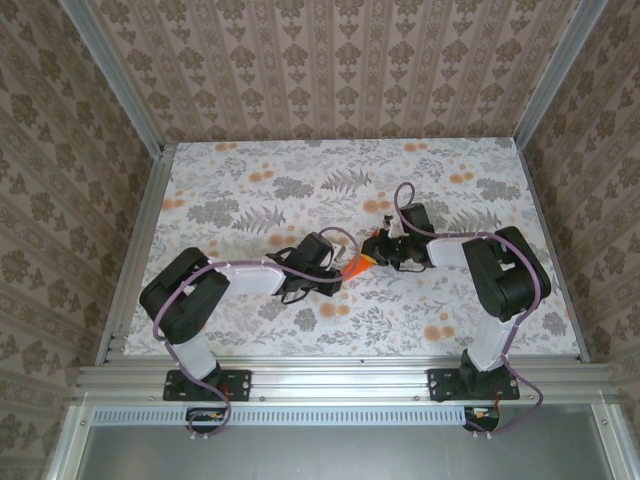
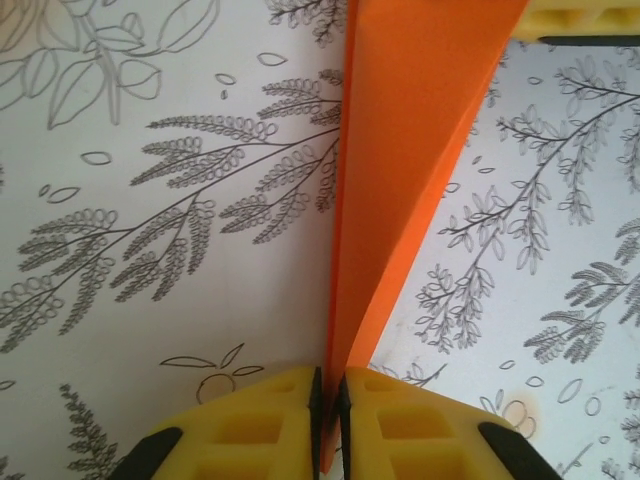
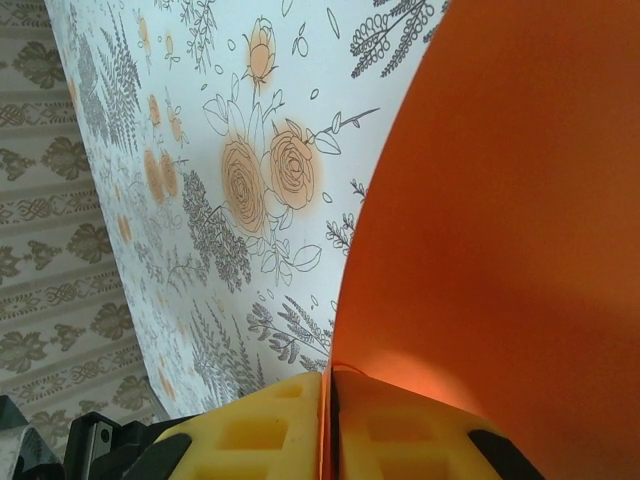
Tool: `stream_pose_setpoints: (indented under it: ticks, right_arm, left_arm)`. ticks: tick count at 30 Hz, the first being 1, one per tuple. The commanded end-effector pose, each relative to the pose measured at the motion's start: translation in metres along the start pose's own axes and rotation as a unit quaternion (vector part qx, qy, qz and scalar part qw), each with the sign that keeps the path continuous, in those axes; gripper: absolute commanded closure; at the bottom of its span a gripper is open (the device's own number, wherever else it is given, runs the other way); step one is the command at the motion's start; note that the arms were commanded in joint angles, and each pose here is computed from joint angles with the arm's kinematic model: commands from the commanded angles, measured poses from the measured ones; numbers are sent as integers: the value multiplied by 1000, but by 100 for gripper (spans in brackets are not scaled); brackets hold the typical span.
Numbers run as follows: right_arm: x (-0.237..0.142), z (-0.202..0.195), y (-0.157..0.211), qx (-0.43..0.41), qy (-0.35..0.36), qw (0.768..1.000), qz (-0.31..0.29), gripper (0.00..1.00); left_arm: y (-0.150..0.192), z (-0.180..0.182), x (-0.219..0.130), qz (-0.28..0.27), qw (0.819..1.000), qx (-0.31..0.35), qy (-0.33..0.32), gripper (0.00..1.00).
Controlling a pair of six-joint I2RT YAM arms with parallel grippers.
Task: Fold a paper plane with a square sheet of paper (pick it up from the middle)
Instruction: Fold the wing for the fifth time at the center of the table.
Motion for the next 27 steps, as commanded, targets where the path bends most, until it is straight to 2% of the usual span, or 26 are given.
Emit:
stream_pose_setpoints:
  ticks: [1,5,8,11,14,16,21,27]
  right_arm:
    - [1,-5,2,2,-4,1000,7,87]
    - [2,-6,2,-3,-2,1000,11,87]
    - [2,-8,5,-5,1,1000,15,87]
    - [2,-9,5,-11,4,1000,18,87]
    - [2,-9,4,-22,5,1000,18,87]
    - [2,-9,4,-31,5,999,19,87]
    - [3,-12,7,-46,4,999,21,87]
    - [2,-16,11,-57,2,998,16,87]
  left_arm:
    - [-1,-1,0,5,999,22,-24,90]
    - [1,-3,-1,8,998,48,-50,93]
    - [1,-4,-2,11,996,59,-59,91]
    - [-2,-8,-7,7,997,65,-45,79]
    - [-7,-14,-17,-4,998,59,-3,66]
    - [-12,-14,-25,-16,999,43,29,61]
    - [-26,-4,-38,-57,991,-39,112,59]
    - [-37,9,-31,-54,984,-111,128,61]
Point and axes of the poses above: each hand's point on the last joint's axis, 136 mm out from that joint toward the fingers, its own x axis out along the fingers, its own z axis along the line the jaws close on, y = z × x, the point moved 10 cm from there along -x, back along the fingers, and after that the axes turned 3 degrees about -x, right-handed, at the moved point
